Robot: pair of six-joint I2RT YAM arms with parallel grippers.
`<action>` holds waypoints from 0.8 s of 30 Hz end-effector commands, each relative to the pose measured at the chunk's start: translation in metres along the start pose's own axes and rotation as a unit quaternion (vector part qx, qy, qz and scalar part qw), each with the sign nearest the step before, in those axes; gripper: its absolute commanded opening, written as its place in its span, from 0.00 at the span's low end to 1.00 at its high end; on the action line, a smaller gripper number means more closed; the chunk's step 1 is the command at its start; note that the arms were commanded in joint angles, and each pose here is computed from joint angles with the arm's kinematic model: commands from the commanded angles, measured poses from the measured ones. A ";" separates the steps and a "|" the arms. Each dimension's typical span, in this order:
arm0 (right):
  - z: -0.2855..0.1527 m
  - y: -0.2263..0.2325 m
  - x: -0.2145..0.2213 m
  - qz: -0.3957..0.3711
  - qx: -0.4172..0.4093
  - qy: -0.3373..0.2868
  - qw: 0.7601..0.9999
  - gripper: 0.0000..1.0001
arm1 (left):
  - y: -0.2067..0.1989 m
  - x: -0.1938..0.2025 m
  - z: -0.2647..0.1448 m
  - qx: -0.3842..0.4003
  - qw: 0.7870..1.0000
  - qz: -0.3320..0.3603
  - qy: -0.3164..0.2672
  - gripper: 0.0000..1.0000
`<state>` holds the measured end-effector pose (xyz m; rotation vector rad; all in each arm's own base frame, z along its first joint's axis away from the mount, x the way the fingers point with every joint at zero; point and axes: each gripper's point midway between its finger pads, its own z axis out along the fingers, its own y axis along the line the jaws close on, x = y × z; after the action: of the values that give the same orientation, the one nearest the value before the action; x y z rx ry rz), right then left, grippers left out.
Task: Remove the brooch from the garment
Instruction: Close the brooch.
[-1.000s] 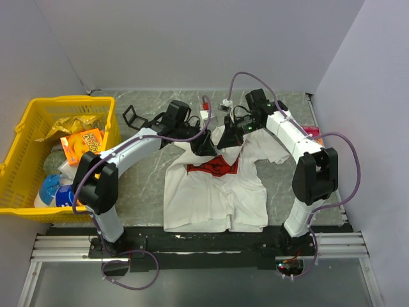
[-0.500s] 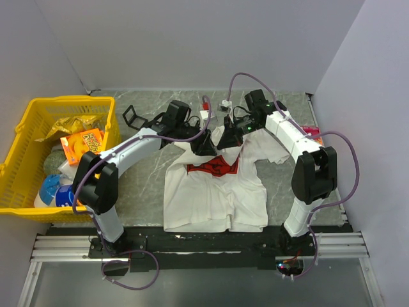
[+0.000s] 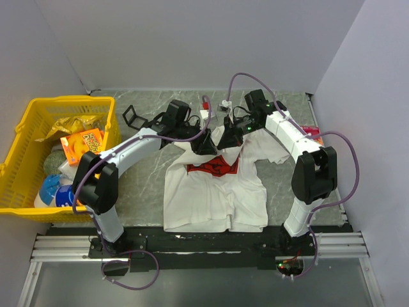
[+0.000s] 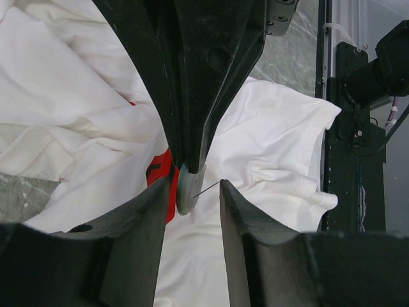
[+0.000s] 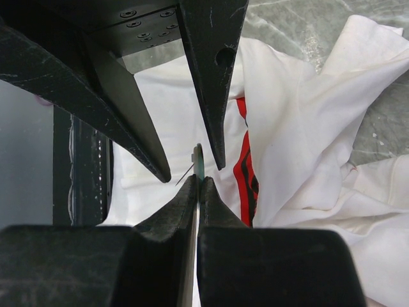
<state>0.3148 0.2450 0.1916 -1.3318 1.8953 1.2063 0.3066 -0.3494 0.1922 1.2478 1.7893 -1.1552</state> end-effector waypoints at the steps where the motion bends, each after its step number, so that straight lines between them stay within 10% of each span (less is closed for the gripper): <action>1: -0.003 0.005 -0.012 -0.023 0.002 -0.008 1.000 0.00 | 0.000 -0.020 -0.004 -0.003 0.999 0.026 -0.023 0.43; 24: -0.008 0.016 -0.017 -0.027 -0.024 -0.022 0.999 0.00 | -0.008 -0.010 -0.003 0.030 0.999 0.033 -0.010 0.51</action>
<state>0.3097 0.2449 0.1923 -1.3460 1.8833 1.2286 0.3047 -0.3490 0.1907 1.2704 1.7768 -1.1569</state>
